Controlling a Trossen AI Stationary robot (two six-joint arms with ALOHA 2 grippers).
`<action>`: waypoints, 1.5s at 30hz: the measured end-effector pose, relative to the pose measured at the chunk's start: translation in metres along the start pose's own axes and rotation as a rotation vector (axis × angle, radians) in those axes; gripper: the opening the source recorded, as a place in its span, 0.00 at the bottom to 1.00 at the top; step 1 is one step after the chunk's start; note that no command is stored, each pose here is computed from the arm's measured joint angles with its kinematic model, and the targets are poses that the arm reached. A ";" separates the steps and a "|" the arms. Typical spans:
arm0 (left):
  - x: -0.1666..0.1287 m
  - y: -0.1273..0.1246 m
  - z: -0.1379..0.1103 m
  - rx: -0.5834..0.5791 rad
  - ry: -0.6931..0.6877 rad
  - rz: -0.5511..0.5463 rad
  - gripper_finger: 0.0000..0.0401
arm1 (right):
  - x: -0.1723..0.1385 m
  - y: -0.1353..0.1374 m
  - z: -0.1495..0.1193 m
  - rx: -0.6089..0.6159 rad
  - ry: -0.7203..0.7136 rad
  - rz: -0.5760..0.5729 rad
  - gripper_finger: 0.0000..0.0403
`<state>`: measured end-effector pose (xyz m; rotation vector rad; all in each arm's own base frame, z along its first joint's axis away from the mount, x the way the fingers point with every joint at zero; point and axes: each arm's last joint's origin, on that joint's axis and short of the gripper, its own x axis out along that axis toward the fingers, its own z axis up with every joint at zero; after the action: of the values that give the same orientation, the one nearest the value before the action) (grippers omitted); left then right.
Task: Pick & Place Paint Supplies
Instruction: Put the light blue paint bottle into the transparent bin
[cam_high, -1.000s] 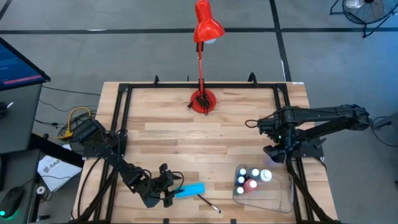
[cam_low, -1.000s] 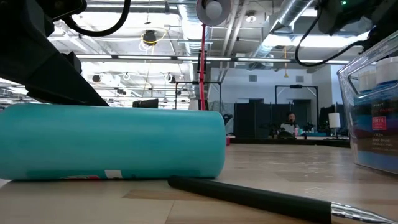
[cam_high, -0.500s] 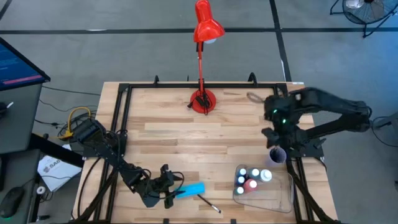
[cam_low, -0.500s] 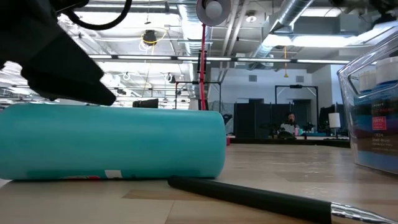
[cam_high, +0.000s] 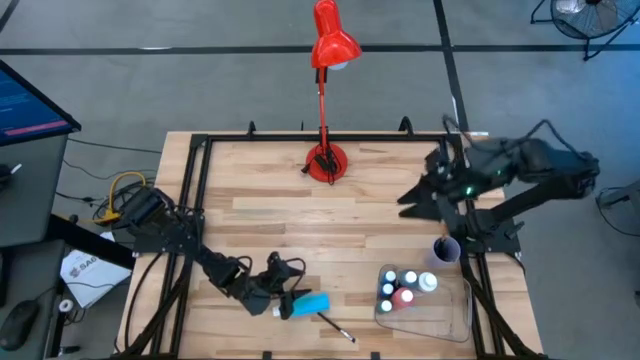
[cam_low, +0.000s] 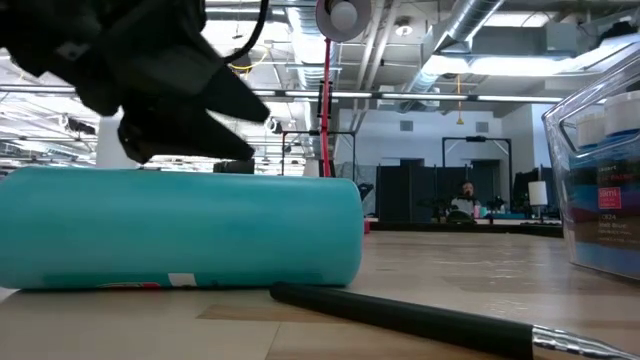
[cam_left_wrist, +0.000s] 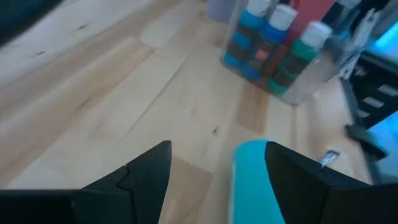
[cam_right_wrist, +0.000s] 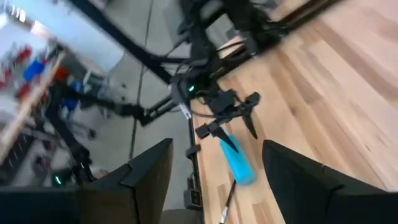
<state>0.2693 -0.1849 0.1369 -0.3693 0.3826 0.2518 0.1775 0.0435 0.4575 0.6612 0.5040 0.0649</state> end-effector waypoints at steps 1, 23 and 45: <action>0.001 -0.001 0.002 -0.010 -0.005 -0.013 0.59 | 0.005 0.005 -0.003 -0.037 0.002 0.011 0.59; -0.017 -0.022 -0.009 0.117 0.183 -0.331 0.59 | 0.258 0.028 -0.125 -0.430 0.264 -0.200 0.59; -0.041 -0.027 -0.056 0.208 0.152 -0.155 0.59 | 0.333 -0.004 -0.160 -0.588 0.217 -0.282 0.59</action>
<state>0.2235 -0.2377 0.1134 -0.2120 0.5228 0.0313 0.3943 0.2033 0.2047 0.0030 0.7433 0.0165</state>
